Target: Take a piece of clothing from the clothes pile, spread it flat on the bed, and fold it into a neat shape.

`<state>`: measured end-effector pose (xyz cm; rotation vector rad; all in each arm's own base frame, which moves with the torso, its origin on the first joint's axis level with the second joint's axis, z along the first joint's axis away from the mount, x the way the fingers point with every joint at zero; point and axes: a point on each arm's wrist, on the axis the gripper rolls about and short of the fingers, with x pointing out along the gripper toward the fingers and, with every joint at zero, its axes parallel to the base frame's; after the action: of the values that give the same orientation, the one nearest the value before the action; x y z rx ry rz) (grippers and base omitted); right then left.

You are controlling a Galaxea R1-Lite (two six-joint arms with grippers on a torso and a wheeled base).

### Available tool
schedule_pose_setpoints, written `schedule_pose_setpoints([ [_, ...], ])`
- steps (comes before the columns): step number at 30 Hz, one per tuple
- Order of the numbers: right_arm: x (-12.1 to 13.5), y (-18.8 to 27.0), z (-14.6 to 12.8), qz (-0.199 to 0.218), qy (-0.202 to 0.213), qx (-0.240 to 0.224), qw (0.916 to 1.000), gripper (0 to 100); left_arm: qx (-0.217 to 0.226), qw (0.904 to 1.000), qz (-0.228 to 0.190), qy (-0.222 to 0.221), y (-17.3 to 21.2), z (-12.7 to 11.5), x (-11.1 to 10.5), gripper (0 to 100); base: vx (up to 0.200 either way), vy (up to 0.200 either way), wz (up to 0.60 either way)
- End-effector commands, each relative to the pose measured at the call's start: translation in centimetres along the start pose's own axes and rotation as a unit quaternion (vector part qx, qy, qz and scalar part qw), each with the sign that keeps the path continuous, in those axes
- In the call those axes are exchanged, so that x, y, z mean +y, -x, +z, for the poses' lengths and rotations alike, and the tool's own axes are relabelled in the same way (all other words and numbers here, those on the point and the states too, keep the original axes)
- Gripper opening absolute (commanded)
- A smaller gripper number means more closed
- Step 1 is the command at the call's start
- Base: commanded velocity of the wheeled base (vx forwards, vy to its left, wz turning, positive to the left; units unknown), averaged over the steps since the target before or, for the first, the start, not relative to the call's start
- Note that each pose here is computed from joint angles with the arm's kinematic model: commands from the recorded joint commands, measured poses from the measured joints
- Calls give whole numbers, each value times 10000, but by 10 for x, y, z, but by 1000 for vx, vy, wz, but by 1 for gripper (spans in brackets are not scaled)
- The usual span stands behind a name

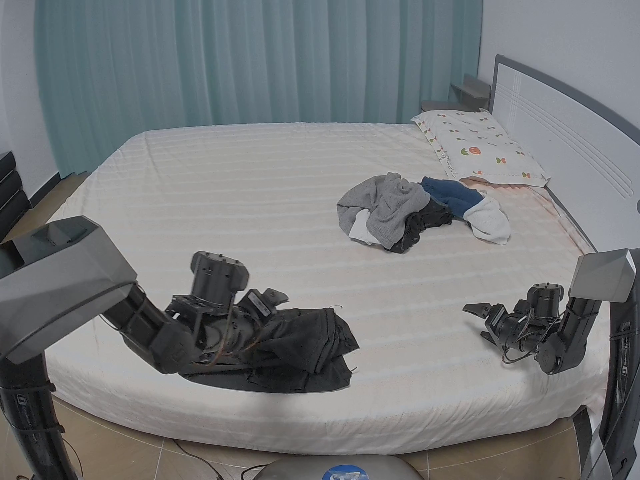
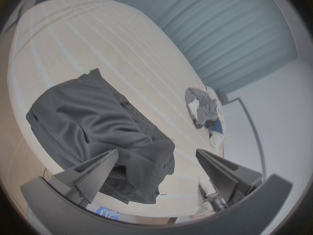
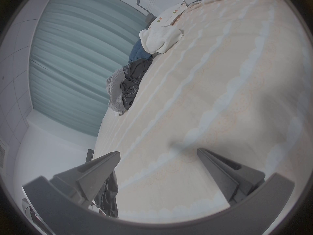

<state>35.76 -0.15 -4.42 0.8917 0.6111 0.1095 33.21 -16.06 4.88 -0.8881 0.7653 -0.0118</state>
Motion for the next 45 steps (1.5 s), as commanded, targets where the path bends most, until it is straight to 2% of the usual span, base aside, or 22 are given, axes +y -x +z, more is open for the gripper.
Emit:
schedule_pose_setpoints([
  [1, 0, 0, 0, 2, 4, -4, 10000, 100, -129, 9969, -91, 773, 25, 35, 38, 100, 0, 200, 0],
  [7, 0, 0, 0, -3, 1, 1, 10000, 100, -357, 9934, -152, 1084, 30, 53, 59, 100, 0, 200, 0],
  [12, 2, 0, 1, 22, 10, -23, 10000, 100, -163, 9920, -69, 1248, 25, 62, 78, 100, 0, 200, 0],
  [14, 7, 2, 3, 87, 29, -55, 9999, 100, -123, 9919, -7, 1267, 18, 60, 85, 100, 0, 200, 0],
  [16, 22, 4, 0, 234, 124, -27, 9996, 100, -143, 9919, 4, 1260, 11, 58, 90, 100, 0, 200, 0],
  [20, 40, 13, -12, 380, 230, 146, 9989, 100, -224, 9917, -124, 1264, 9, 59, 89, 100, 0, 200, 0],
  [21, 53, 16, -24, 522, 338, 293, 9976, 100, -200, 9917, -112, 1267, 11, 57, 91, 100, 0, 200, 0],
  [27, 68, 25, -57, 761, 572, 655, 9933, 100, -196, 9917, -105, 1269, 11, 57, 92, 100, 0, 200, 0],
  [34, 76, 31, -84, 839, 736, 1048, 9882, 100, -192, 9918, -98, 1262, 11, 57, 92, 100, 0, 200, 0],
  [45, 68, 27, -91, 704, 747, 1184, 9877, 100, -190, 9923, -90, 1221, 10, 56, 92, 100, 0, 18, 0],
])
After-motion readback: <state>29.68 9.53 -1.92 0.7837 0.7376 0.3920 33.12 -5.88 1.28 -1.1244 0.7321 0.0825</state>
